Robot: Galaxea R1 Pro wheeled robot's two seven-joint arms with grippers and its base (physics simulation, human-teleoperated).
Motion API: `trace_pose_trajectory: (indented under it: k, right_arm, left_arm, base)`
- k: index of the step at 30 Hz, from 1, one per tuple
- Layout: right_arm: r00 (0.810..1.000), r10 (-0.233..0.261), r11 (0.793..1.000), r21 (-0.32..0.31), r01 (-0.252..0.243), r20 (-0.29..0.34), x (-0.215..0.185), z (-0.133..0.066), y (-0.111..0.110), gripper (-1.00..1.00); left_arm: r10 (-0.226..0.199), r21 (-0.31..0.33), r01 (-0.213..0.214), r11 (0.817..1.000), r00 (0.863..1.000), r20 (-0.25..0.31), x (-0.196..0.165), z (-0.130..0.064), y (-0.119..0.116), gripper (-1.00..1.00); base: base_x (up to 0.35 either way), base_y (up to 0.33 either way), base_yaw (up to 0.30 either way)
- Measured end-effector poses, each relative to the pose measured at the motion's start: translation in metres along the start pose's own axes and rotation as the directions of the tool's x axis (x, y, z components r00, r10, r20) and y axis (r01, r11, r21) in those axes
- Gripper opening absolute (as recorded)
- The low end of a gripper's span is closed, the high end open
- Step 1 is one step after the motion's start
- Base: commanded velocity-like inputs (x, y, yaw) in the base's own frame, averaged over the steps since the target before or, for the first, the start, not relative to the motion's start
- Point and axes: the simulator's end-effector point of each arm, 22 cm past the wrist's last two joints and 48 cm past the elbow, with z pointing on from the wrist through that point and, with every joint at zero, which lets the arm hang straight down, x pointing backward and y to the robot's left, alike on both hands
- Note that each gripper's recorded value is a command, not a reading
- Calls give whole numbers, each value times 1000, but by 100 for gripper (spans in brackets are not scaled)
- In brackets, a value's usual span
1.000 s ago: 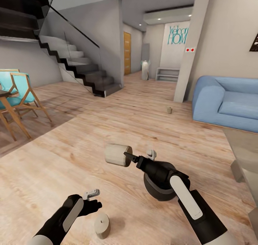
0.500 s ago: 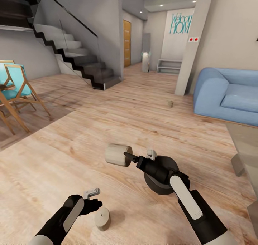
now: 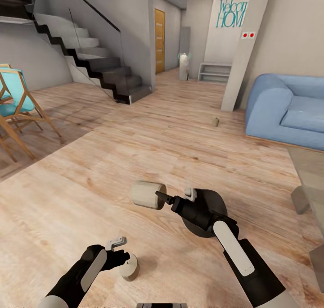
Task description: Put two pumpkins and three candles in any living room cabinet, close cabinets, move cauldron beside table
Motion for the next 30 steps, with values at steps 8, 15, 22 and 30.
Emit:
trace_pose_trajectory:
  k: [8, 15, 22, 30]
  right_arm:
    - [1000, 28, 999, 17, -27, -13, 9, 3, -18, -100]
    - [998, 52, 998, 31, -51, -23, 17, 5, -32, -100]
    - [997, 74, 997, 41, -72, -31, 23, 7, -44, -100]
    - [997, 73, 997, 42, -72, -31, 23, 7, -44, -100]
  left_arm:
    - [-5, -7, 4, 1000, 999, -32, 12, 12, 4, 100]
    - [-9, -11, 8, 1000, 998, -60, 22, 23, 7, 100]
    - [-7, -14, 6, 1000, 996, -83, 32, 32, 6, 100]
    - [25, -19, -27, 999, 996, -81, 34, 33, 0, 100]
  base:
    - [0, 0, 0]
    - [0, 0, 0]
    - [0, 0, 0]
    - [32, 0, 0]
